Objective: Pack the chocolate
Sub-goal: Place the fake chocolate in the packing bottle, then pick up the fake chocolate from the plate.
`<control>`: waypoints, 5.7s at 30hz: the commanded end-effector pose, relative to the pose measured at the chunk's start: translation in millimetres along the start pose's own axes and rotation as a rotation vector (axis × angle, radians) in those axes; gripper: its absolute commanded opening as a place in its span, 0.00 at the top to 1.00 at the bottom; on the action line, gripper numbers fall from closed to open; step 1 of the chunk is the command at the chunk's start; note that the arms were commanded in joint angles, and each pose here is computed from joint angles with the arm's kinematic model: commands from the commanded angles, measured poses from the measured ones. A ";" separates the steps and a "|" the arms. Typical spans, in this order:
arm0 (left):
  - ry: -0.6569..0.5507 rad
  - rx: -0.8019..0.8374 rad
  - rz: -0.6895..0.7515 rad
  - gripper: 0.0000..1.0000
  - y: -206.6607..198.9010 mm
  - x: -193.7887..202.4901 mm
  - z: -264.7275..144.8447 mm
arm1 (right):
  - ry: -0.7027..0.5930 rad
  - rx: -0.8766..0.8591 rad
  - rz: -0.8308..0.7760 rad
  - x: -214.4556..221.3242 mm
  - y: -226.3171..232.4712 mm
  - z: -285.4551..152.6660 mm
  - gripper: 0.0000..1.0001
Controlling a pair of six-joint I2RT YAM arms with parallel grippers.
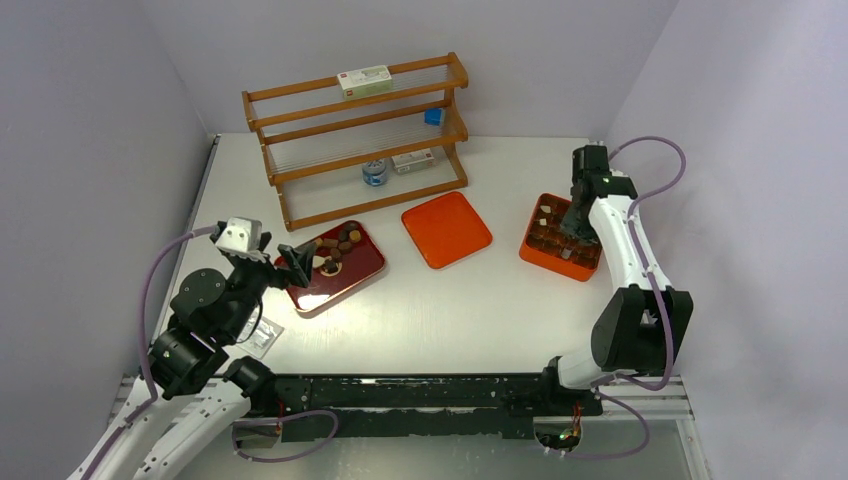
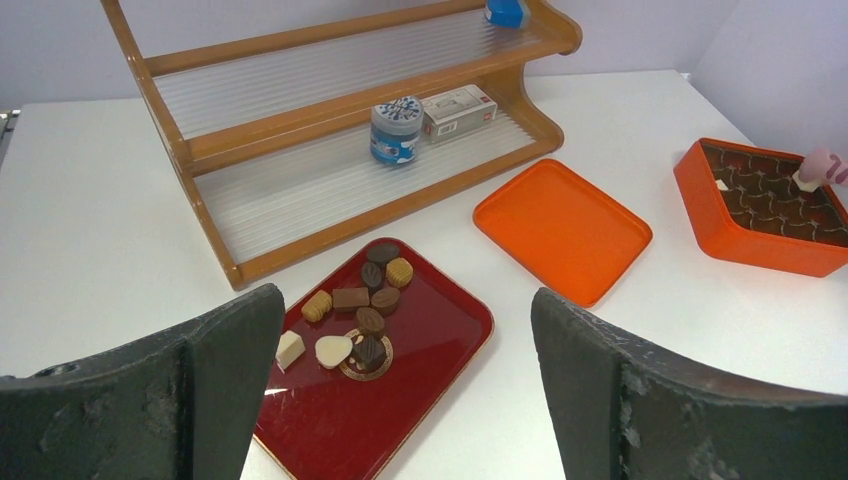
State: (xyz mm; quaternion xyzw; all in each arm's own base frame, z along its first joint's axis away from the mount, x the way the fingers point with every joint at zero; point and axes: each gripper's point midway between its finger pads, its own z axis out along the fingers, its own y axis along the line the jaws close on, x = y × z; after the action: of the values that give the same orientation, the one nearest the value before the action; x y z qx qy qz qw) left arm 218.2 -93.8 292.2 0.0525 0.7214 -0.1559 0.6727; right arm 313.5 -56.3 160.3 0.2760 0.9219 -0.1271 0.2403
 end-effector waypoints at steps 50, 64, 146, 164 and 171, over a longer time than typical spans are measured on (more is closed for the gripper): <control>-0.034 -0.066 0.032 0.02 11.5 -5.6 -1.9 | -0.191 -0.332 -0.279 -2.7 85.9 -88.4 0.66; -0.073 -0.198 0.018 0.02 36.6 -18.2 -13.9 | -0.180 -0.636 -0.530 104.4 203.5 -142.3 0.65; -0.319 -0.347 -0.107 0.02 76.6 -57.1 -64.2 | -0.098 -0.498 -1.192 342.3 358.2 -144.0 0.64; -0.318 -0.351 -0.106 0.02 77.1 -56.5 -63.8 | -0.130 -0.540 -1.171 326.1 349.0 -164.2 0.74; -0.313 -0.350 -0.103 0.02 76.8 -55.8 -63.0 | -0.121 -0.555 -1.162 324.6 341.5 -167.3 0.74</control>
State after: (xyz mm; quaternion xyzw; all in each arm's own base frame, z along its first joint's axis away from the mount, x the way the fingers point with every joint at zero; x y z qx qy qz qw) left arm 186.0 2.9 332.8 -0.1216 0.6367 -0.0669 0.7585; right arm 208.3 427.0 80.2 -0.3548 0.9071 -0.0289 0.2247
